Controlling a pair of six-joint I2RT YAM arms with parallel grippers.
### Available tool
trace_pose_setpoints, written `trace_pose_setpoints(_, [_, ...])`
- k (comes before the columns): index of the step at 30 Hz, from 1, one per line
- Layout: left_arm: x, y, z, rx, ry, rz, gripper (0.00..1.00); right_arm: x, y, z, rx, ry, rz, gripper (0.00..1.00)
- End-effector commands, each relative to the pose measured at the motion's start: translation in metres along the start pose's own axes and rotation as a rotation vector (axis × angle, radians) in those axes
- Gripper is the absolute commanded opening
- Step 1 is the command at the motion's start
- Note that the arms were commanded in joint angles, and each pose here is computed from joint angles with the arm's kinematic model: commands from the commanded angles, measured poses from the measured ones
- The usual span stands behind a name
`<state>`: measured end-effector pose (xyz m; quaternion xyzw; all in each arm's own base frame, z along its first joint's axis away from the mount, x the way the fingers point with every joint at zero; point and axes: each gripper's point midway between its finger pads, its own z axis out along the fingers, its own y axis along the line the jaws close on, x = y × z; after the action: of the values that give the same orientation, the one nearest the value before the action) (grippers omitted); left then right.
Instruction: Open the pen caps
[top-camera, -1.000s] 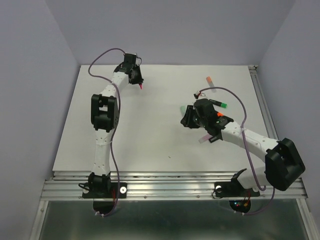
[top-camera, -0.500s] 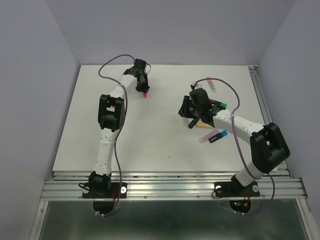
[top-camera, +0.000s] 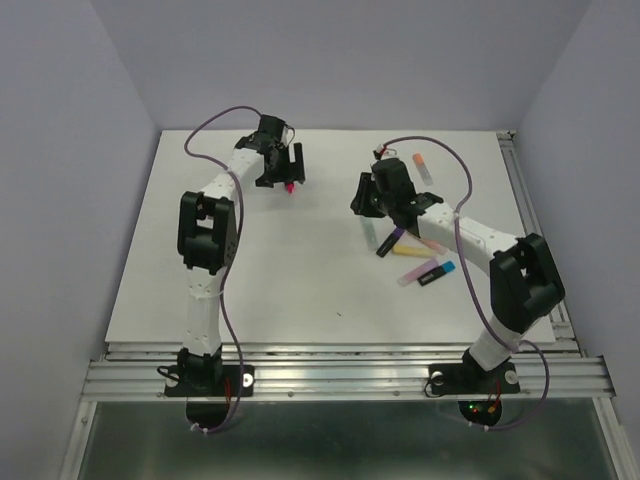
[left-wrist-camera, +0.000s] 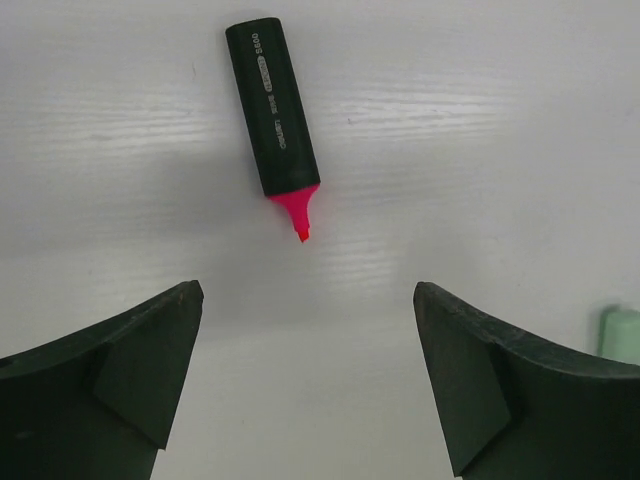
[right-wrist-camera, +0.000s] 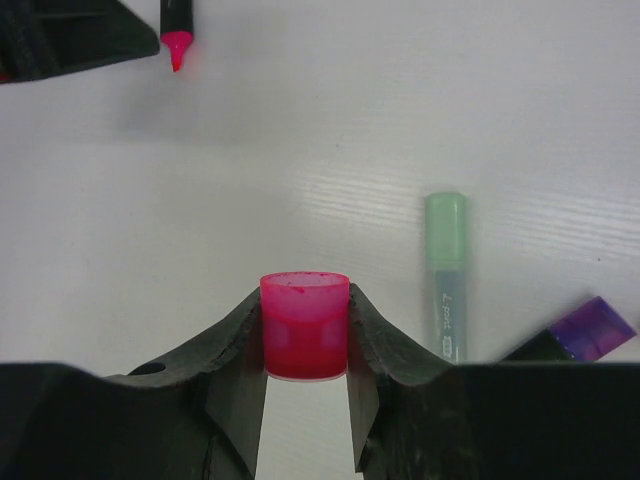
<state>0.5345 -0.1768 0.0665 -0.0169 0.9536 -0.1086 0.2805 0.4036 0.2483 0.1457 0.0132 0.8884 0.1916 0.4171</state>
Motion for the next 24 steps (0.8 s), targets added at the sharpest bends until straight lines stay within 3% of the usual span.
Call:
trace_pose_setpoints(1, [-0.056, -0.020, -0.112, 0.080, -0.256, -0.025, 0.99, -0.035, 0.004, 0.014, 0.031, -0.062, -0.042, 0.03])
trace_pose_setpoints(5, [-0.016, -0.014, -0.158, 0.141, -0.340, -0.090, 0.99, -0.034, -0.003, 0.043, 0.075, -0.034, -0.092, 0.04])
trace_pose_setpoints(8, [0.039, -0.008, -0.155, 0.174, -0.276, -0.133, 0.99, -0.052, -0.007, 0.058, 0.121, -0.067, -0.121, 0.04])
trace_pose_setpoints(10, [0.052, -0.006, -0.169, 0.175, -0.299, -0.166, 0.99, -0.045, -0.019, 0.080, 0.164, -0.030, -0.156, 0.05])
trace_pose_setpoints(11, [0.061, -0.004, -0.170, 0.168, -0.295, -0.181, 0.99, -0.066, -0.016, 0.083, 0.177, -0.069, -0.153, 0.05])
trace_pose_setpoints(15, [0.100, -0.007, -0.175, 0.190, -0.269, -0.195, 0.99, -0.077, -0.026, 0.113, 0.205, -0.061, -0.182, 0.06])
trace_pose_setpoints(16, [0.106, -0.006, -0.174, 0.193, -0.264, -0.193, 0.99, -0.064, -0.035, 0.126, 0.222, -0.017, -0.192, 0.07])
trace_pose_setpoints(17, [0.106, -0.008, -0.177, 0.206, -0.274, -0.188, 0.99, -0.077, -0.033, 0.130, 0.221, -0.040, -0.192, 0.07])
trace_pose_setpoints(24, [0.107, -0.022, -0.181, 0.254, -0.268, -0.158, 0.99, -0.065, -0.056, 0.173, 0.274, -0.018, -0.232, 0.08])
